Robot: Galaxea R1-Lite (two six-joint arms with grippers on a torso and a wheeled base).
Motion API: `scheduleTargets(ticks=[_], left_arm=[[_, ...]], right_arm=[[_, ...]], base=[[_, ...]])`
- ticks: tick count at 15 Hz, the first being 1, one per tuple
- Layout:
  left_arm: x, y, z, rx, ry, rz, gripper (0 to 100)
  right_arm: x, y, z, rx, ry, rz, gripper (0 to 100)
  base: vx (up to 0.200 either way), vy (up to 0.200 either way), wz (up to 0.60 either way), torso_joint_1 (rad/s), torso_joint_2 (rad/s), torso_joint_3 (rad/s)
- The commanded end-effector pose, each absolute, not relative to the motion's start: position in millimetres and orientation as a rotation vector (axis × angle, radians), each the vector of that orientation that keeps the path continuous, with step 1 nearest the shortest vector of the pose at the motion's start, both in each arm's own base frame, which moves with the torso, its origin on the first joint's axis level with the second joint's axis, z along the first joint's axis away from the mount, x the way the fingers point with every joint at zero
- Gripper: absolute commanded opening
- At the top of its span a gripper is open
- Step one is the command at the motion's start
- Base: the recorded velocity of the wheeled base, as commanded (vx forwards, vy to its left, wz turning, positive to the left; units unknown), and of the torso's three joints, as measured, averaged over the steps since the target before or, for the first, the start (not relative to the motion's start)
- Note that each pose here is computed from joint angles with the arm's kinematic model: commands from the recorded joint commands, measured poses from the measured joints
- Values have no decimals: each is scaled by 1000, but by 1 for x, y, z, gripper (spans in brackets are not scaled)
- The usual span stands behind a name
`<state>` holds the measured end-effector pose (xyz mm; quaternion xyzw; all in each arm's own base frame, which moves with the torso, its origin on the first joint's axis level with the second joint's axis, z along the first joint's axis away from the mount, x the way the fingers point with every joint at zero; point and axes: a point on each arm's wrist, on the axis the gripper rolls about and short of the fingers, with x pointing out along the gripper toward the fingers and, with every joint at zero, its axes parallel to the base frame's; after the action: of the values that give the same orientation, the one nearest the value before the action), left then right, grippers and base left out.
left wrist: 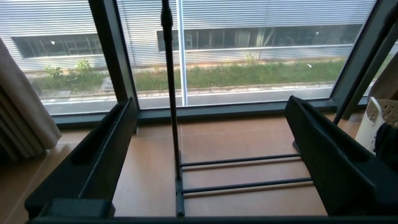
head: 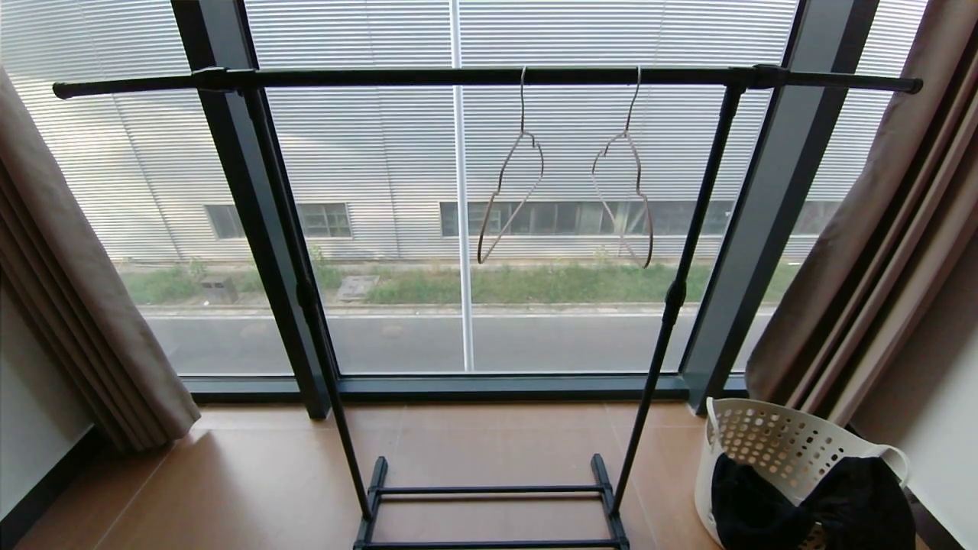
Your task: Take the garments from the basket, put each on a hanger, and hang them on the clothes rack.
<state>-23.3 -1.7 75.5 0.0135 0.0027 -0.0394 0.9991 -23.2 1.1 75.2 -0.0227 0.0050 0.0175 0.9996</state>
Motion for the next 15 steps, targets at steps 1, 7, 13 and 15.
scheduleTargets(ticks=[1, 7, 13, 15], left_arm=[[-23, -2, 75, 27, 7, -78, 100], [-23, -2, 75, 27, 7, -78, 100], [-23, -2, 75, 27, 7, -78, 100], [-23, -2, 75, 27, 7, -78, 100]], right_arm=[[-23, 1, 75, -46, 10, 36, 100], [-23, 1, 75, -46, 13, 36, 100], [-23, 1, 75, -46, 11, 36, 100], [-23, 1, 75, -46, 10, 36, 100]], base=[[0, 0, 0, -168, 496, 325], [0, 0, 0, -72, 209, 139], [0, 0, 0, -19, 67, 45], [0, 0, 0, -112, 376, 271]])
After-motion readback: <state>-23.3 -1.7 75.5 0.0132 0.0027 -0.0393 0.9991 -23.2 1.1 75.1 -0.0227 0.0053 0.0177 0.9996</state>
